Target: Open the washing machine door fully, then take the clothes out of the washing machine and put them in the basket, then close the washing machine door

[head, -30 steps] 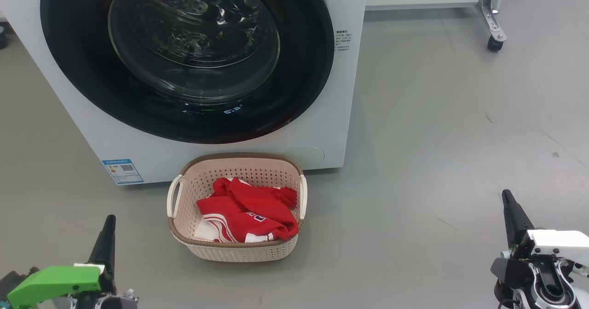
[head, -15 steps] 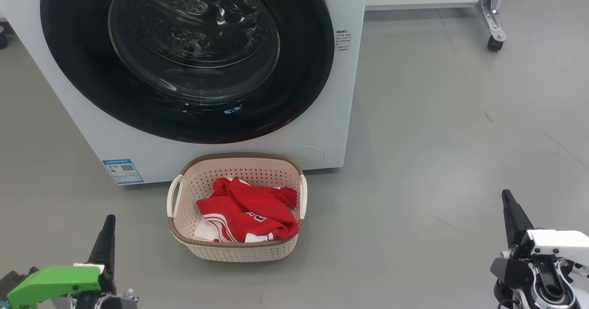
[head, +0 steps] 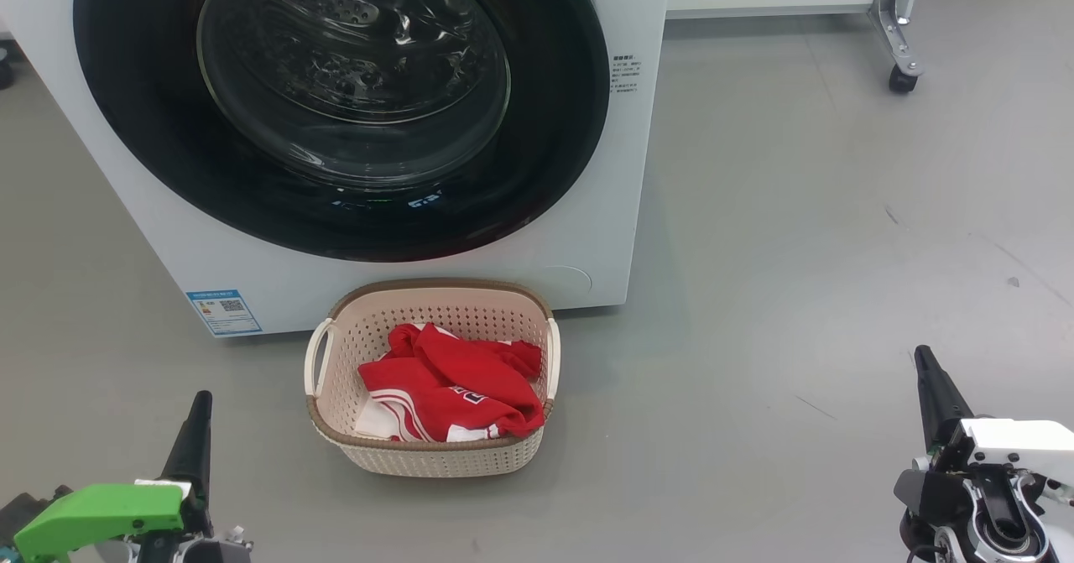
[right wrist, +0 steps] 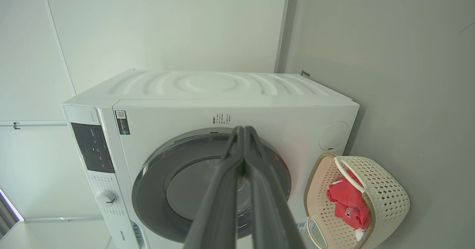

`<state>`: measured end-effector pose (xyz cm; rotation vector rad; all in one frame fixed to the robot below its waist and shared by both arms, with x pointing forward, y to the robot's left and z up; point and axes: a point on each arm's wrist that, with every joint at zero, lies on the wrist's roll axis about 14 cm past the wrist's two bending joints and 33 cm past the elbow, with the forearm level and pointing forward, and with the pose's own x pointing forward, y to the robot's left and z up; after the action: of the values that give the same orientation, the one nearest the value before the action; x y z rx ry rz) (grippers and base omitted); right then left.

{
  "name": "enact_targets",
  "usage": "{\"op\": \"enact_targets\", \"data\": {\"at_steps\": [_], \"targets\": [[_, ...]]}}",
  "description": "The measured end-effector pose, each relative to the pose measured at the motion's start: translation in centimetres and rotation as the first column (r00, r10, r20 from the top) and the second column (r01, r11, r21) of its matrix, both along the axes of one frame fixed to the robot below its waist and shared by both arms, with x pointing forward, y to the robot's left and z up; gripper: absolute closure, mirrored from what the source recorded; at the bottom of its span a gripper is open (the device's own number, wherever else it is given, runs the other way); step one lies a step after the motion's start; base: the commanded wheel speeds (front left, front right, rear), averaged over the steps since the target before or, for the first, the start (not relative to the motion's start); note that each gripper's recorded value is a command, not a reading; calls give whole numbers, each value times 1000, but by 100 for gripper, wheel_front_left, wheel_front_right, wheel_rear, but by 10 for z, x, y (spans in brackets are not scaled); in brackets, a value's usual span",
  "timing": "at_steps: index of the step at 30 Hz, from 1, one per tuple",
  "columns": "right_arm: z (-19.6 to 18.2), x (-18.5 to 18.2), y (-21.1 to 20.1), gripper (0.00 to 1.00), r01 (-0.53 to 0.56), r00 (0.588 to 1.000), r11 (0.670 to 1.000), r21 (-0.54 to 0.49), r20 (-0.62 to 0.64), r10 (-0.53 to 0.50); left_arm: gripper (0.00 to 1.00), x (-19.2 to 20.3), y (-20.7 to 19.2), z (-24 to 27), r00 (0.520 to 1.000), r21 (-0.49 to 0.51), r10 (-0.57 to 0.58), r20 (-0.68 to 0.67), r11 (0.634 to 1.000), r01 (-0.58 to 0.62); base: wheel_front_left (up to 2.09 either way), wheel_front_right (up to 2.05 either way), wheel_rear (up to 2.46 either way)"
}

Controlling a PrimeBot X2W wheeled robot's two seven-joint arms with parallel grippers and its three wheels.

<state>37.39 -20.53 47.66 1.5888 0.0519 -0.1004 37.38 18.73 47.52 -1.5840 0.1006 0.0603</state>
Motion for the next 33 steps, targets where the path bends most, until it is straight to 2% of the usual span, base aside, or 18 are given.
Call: {"op": "enact_targets", "data": {"at_steps": [33], "targets": [[0,0,0,100,2,1000,1000,1,1,-2,100,0,0,0,1000,-2,2,2,1000,-2,0,0,0]]}}
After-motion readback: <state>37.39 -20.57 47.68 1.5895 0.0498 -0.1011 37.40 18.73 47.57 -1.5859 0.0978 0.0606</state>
